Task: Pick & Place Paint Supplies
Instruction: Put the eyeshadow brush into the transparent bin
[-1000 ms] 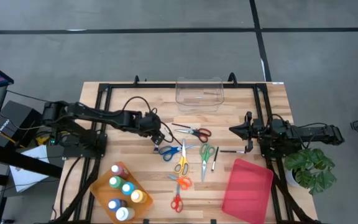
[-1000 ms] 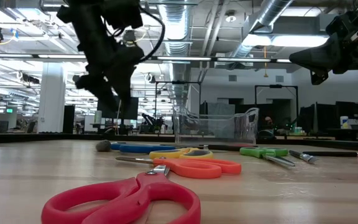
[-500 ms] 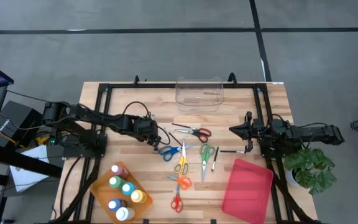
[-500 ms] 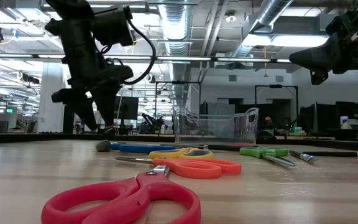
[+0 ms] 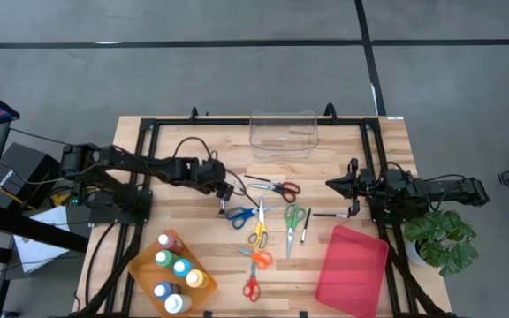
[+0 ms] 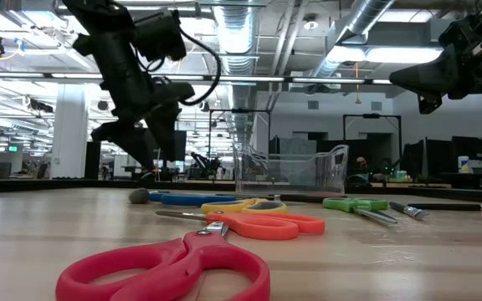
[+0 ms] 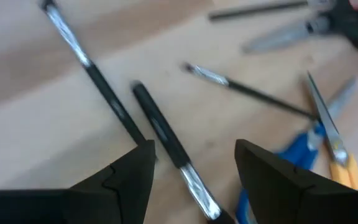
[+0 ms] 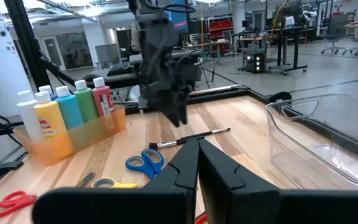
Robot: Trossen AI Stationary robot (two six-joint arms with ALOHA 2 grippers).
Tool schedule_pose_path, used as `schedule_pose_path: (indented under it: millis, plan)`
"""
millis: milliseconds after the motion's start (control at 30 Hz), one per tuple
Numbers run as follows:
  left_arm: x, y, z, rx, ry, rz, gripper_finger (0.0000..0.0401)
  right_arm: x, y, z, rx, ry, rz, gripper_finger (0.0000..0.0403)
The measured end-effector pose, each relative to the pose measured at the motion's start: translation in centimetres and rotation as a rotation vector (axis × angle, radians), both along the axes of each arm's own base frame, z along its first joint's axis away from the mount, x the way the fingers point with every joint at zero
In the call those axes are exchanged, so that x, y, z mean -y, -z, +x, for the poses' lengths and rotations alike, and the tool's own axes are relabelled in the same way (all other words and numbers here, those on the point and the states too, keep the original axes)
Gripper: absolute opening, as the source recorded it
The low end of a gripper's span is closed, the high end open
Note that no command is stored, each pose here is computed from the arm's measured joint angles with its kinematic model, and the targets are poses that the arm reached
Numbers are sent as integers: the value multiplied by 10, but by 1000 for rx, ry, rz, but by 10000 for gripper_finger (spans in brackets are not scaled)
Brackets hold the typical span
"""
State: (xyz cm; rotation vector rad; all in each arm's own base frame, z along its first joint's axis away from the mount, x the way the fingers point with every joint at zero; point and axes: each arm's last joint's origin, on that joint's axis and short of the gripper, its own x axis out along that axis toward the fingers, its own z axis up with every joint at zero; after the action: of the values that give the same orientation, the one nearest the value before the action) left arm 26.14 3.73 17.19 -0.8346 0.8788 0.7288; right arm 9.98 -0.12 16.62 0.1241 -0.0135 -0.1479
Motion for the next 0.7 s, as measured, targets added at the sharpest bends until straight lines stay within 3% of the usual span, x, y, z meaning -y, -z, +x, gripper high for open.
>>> schedule_pose_path:
  millis: [433,700]
  plan:
    - [-55,-1,-12,-16,-165,90,218,0,0,0,0,-1,0,8]
    - [-67,15,-5,-29,-182,114,218,0,0,0,0,0,0,8]
